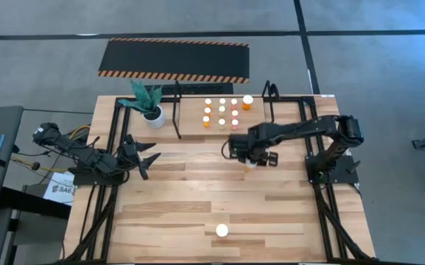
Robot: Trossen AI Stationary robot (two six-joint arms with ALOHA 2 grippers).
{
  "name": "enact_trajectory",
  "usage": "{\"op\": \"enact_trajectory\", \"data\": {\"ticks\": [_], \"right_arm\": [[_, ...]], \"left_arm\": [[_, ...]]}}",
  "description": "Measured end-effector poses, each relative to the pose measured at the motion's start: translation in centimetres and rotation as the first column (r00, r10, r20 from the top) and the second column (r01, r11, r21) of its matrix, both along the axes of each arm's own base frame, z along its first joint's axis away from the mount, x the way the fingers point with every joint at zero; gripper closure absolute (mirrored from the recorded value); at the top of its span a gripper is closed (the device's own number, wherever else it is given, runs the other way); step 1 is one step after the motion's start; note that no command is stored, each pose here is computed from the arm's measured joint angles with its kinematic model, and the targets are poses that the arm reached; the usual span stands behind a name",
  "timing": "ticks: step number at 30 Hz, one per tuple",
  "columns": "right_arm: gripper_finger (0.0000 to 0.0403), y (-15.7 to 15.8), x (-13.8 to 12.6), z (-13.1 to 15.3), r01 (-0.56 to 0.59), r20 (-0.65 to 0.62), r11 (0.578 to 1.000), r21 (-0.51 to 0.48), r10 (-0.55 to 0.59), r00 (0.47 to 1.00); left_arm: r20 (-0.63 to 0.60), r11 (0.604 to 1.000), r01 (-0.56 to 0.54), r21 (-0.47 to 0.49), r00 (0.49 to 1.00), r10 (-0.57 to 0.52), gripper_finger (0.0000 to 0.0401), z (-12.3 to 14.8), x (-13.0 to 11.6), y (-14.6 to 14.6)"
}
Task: Pick and place medicine bottles onto shelf by color
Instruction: Put the right big orange pill bottle aligned with the other big orange pill bottle on the shelf
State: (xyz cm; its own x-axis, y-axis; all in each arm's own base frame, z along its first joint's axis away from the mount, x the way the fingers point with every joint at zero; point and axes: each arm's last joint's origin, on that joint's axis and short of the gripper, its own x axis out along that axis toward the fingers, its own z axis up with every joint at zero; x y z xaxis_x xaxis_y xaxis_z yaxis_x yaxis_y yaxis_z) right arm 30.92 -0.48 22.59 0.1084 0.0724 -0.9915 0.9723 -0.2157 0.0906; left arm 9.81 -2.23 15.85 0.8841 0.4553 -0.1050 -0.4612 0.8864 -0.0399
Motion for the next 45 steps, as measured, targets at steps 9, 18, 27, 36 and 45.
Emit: {"op": "enact_trajectory", "data": {"ticks": [9,18,27,36,45], "right_arm": [[0.0184,-5.6,-0.4,1.6,-0.051,0.013,0.998,-0.029,0.052,0.999],[0.0185,-10.8,-1.7,1.9,-0.081,0.013,0.994,-0.08,0.082,0.997],[0.0186,-14.9,-3.1,1.9,-0.088,0.046,0.988,-0.13,0.095,0.994],[0.0186,-15.2,-3.2,1.9,-0.111,0.031,0.98,-0.162,0.118,0.993],[0.0186,-13.6,-2.4,1.9,-0.15,0.026,0.975,-0.163,0.156,0.987]], "left_arm": [[0.0,1.0,0.0,0.0,1.0,0.0,0.0193,0.0,0.0,0.0],[0.0,1.0,0.0,0.0,1.0,0.0,0.0193,0.0,0.0,0.0],[0.0,1.0,0.0,0.0,1.0,0.0,0.0193,0.0,0.0,0.0],[0.0,1.0,0.0,0.0,1.0,0.0,0.0193,0.0,0.0,0.0],[0.0,1.0,0.0,0.0,1.0,0.0,0.0193,0.0,0.0,0.0]]}}
